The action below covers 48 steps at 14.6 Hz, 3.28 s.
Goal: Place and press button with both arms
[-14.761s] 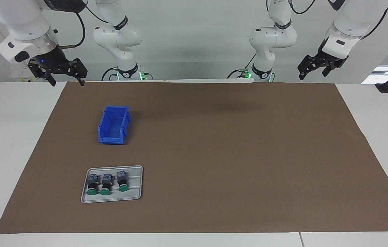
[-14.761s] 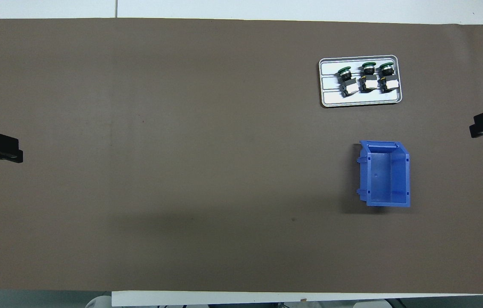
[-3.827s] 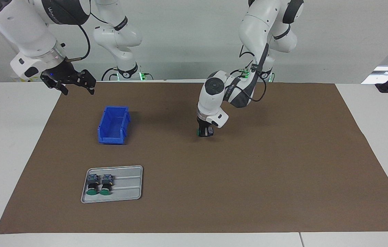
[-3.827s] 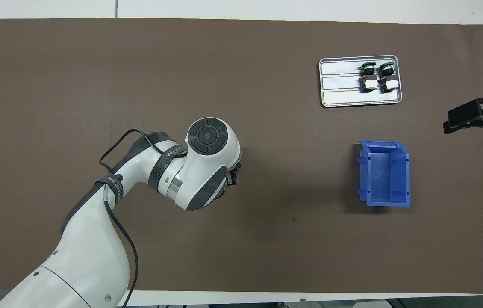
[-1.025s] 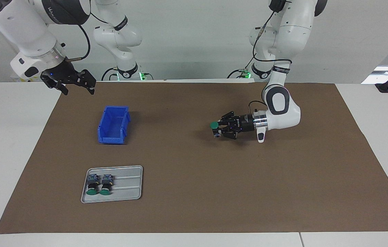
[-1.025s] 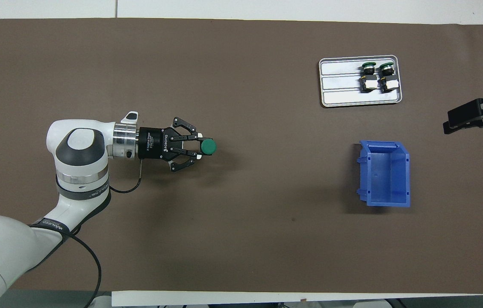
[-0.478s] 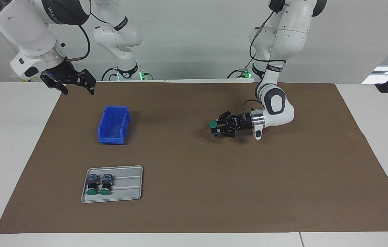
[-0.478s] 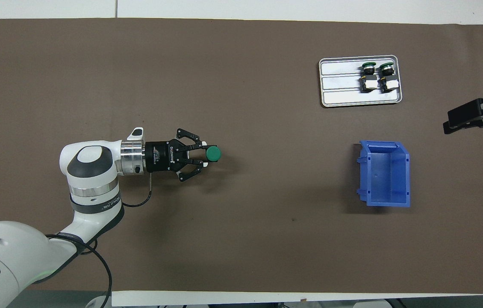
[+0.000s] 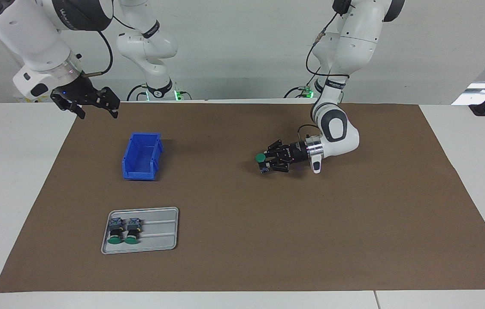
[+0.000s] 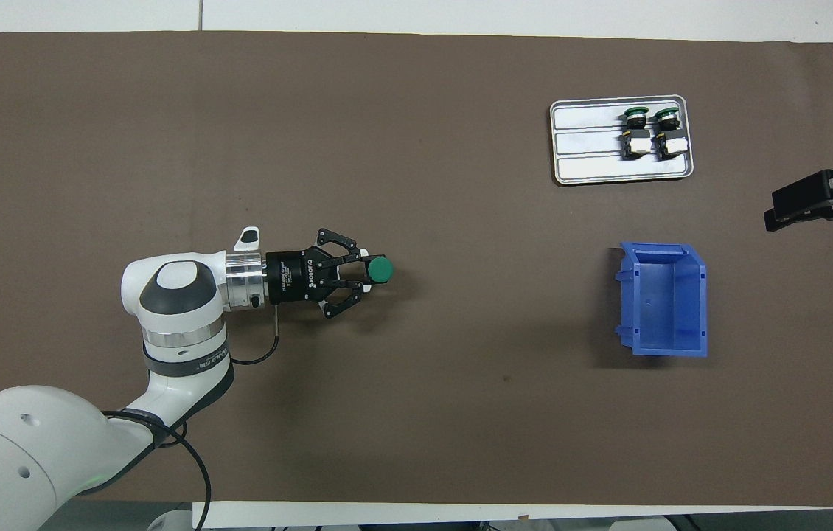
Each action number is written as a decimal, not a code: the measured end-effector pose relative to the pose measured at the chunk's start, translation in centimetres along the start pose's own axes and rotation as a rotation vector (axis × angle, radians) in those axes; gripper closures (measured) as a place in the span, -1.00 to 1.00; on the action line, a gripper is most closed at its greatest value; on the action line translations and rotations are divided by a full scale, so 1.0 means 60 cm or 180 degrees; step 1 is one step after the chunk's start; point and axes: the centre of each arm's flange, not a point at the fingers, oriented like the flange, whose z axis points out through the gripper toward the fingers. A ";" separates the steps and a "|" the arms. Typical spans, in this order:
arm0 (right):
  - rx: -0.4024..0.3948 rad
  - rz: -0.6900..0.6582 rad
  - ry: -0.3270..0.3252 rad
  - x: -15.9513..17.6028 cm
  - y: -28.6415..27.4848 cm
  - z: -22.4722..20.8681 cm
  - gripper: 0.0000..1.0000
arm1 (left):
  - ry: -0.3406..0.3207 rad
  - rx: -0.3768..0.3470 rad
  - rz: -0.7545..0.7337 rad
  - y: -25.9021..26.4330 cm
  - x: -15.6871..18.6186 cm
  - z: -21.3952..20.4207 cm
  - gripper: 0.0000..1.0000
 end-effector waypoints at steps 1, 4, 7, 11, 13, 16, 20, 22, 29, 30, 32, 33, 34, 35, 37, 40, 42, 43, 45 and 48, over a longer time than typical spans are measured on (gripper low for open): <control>0.0000 0.0000 0.0000 0.000 0.000 0.000 -1.00 | 0.0003 -0.0002 0.0000 -0.002 0.003 0.000 0.35; 0.0000 0.0000 0.0000 0.000 0.000 0.000 -1.00 | 0.0020 -0.0008 0.0000 -0.006 0.009 -0.001 0.35; 0.0000 0.0000 0.0000 0.000 0.000 0.000 -1.00 | 0.0029 -0.0026 0.0006 -0.006 0.010 -0.001 0.35; 0.0000 0.0000 0.0000 0.000 0.000 0.000 -1.00 | 0.0072 -0.0046 0.0007 -0.007 0.013 -0.003 0.35; 0.0000 0.0000 0.0000 0.000 0.000 0.000 -1.00 | 0.0074 -0.0047 0.0008 -0.007 0.013 -0.003 0.35; 0.0000 0.0000 0.0000 0.000 0.000 0.000 -1.00 | 0.0097 -0.0049 0.0013 -0.009 0.015 -0.002 0.25; 0.0000 0.0000 0.0000 0.000 0.000 0.000 -1.00 | 0.0128 -0.0062 0.0019 -0.010 0.018 -0.003 -0.04; 0.0000 0.0000 0.0000 0.000 0.000 0.000 -1.00 | 0.0131 -0.0063 0.0018 -0.011 0.019 -0.004 -0.13; 0.0000 0.0000 0.0000 0.000 0.000 0.000 -1.00 | 0.0178 -0.0143 0.0025 -0.002 0.012 -0.017 -0.89; 0.0000 0.0000 0.0000 0.000 0.000 0.000 -1.00 | 0.0180 -0.0150 0.0023 -0.001 0.009 -0.018 -1.00; 0.0000 0.0000 0.0000 0.000 0.000 0.000 -1.00 | 0.0211 -0.0178 0.0031 0.002 0.004 -0.021 -1.00; 0.0000 0.0000 0.0000 0.000 0.000 0.000 -1.00 | 0.0239 -0.0191 0.0034 0.002 0.003 -0.022 -1.00; 0.0000 0.0000 0.0000 0.000 0.000 0.000 -1.00 | 0.0259 -0.0203 0.0036 0.003 0.003 -0.024 -1.00; 0.0000 0.0000 0.0000 0.000 0.000 0.000 -1.00 | 0.0269 -0.0215 0.0042 0.004 0.002 -0.026 -1.00; 0.0000 0.0000 0.0000 0.000 0.000 0.000 -1.00 | 0.0267 -0.0247 0.0063 0.010 -0.009 -0.031 -1.00; 0.0000 0.0000 0.0000 0.000 0.000 0.000 -1.00 | 0.0271 -0.0335 0.0082 0.024 -0.045 -0.050 -1.00; 0.0000 0.0000 0.0000 0.000 0.000 0.000 -1.00 | 0.0402 -0.0305 0.0142 0.031 -0.073 -0.065 -1.00; 0.0000 0.0000 0.0000 0.000 0.000 0.000 -1.00 | 0.0490 -0.0253 0.0209 0.035 -0.090 -0.073 -1.00; 0.0000 0.0000 0.0000 0.000 0.000 0.000 -1.00 | 0.0708 -0.0061 0.0418 0.040 -0.125 -0.090 -1.00; 0.0000 0.0000 0.0000 0.000 0.000 0.000 -1.00 | 0.1092 0.0215 0.0664 0.057 -0.184 -0.108 -1.00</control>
